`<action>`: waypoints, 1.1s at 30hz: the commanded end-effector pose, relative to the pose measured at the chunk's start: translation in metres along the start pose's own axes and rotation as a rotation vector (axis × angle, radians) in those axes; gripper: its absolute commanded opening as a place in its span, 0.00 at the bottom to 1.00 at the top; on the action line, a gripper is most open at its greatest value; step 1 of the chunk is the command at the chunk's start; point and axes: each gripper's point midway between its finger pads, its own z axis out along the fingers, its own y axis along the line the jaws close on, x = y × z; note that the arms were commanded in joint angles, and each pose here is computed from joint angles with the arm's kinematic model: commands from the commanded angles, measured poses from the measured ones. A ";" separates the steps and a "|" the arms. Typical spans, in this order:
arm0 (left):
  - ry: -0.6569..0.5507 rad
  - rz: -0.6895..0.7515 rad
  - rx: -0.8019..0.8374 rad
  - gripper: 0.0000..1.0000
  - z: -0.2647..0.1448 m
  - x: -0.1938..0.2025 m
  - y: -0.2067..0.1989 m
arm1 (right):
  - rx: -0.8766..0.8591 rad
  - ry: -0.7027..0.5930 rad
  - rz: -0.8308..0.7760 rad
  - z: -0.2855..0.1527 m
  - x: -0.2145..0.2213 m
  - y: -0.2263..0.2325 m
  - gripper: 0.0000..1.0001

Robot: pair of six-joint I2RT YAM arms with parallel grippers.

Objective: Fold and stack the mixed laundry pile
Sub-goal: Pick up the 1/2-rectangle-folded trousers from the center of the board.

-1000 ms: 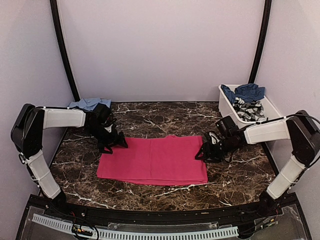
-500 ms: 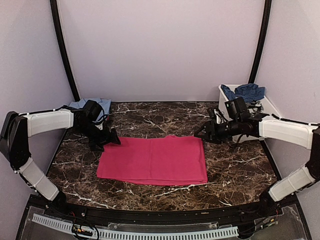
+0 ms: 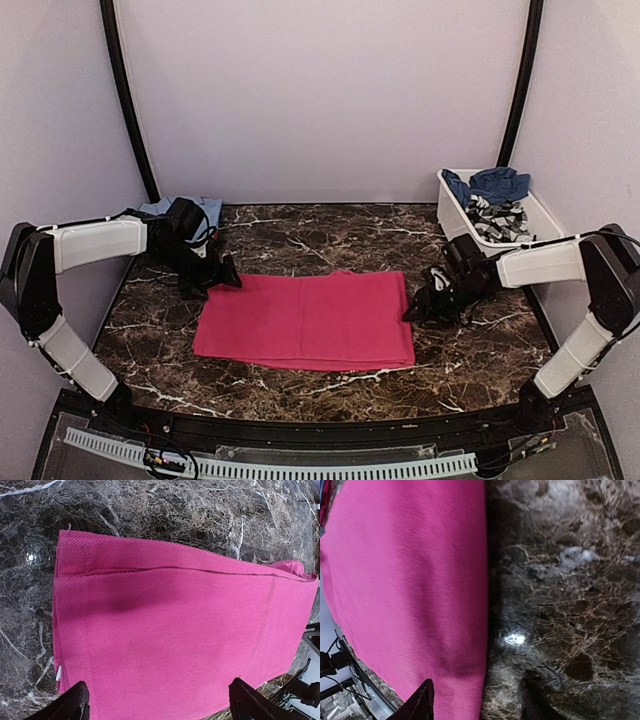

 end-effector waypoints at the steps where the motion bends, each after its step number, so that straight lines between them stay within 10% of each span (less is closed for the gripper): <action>1: -0.014 0.014 -0.012 0.97 -0.011 -0.001 0.001 | -0.034 0.021 -0.009 0.020 0.000 -0.006 0.50; 8: -0.027 0.013 -0.009 0.97 -0.013 -0.003 -0.001 | -0.177 0.077 -0.013 0.044 0.003 0.017 0.42; 14: -0.029 0.011 -0.019 0.97 -0.012 -0.004 0.001 | -0.202 0.012 -0.040 0.019 -0.011 0.036 0.00; 33: 0.007 -0.004 0.015 0.99 0.003 0.000 0.000 | -0.303 -0.234 -0.122 -0.137 -0.053 0.102 0.00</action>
